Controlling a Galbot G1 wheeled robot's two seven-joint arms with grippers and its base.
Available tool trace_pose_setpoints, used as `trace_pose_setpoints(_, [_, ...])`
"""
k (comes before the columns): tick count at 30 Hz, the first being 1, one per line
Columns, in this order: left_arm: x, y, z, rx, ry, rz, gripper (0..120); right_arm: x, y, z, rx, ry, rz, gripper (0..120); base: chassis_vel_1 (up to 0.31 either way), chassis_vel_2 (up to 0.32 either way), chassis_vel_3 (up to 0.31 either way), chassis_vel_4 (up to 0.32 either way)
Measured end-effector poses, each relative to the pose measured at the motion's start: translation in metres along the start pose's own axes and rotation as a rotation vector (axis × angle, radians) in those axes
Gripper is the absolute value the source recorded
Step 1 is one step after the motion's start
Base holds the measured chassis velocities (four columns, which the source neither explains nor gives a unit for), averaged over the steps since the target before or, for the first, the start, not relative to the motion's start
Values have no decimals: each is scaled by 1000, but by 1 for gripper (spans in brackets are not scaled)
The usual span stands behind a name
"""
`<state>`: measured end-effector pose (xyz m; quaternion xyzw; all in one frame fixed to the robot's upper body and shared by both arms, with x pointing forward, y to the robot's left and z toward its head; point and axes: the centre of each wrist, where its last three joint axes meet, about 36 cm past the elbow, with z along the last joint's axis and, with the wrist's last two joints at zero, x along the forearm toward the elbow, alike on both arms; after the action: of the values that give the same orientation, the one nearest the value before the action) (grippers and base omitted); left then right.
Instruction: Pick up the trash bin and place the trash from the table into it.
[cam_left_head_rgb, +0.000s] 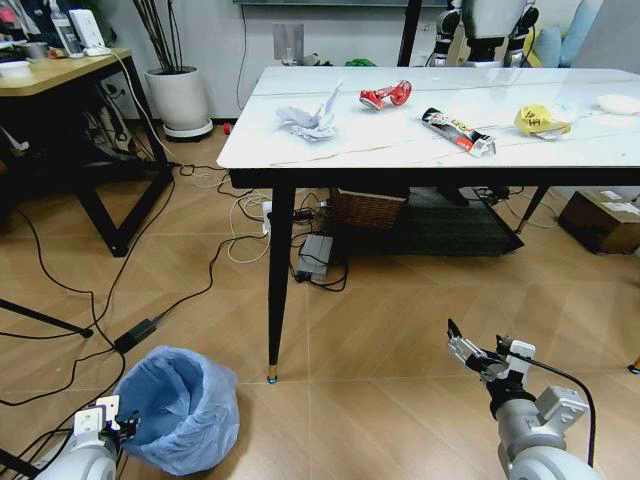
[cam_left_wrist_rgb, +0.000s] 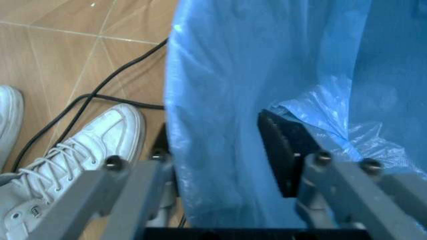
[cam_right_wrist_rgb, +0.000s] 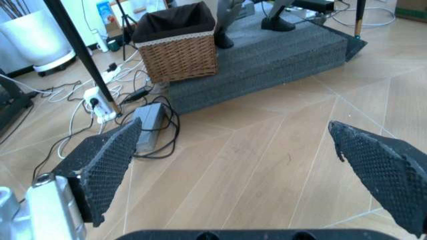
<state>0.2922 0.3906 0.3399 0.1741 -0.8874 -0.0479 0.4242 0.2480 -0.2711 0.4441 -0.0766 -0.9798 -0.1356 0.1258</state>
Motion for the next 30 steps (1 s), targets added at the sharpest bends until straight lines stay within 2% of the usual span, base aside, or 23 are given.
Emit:
trace_pose_setpoints(3, [3,-2,-1,3,-5,3,20,1,1,0,-1,-2,-6,100,0,0,0,0])
trace_pose_setpoints(4, [3,-2,-1,3,-5,3,20,1,1,0,-1,-2,-6,100,0,0,0,0])
trace_pose_setpoints(7, [6,-4,-2,5,-13,7,6,1,1,0,-1,-4,-11,100,0,0,0,0])
trace_pose_setpoints(10, [9,-5,-2,7,-21,9,1,1,2,-1,-1,-6,-13,100,0,0,0,0])
trace_pose_setpoints(17, [21,-6,-4,4,-47,-1,0,2,1,-1,-1,-6,-10,100,0,0,0,0])
trace_pose_setpoints(21, [38,-7,-10,9,-74,2,0,3,3,-2,-3,-4,-10,100,0,0,0,0])
trace_pose_setpoints(30, [75,-13,-24,118,-56,36,0,4,6,-1,-6,-11,-5,100,0,0,0,0])
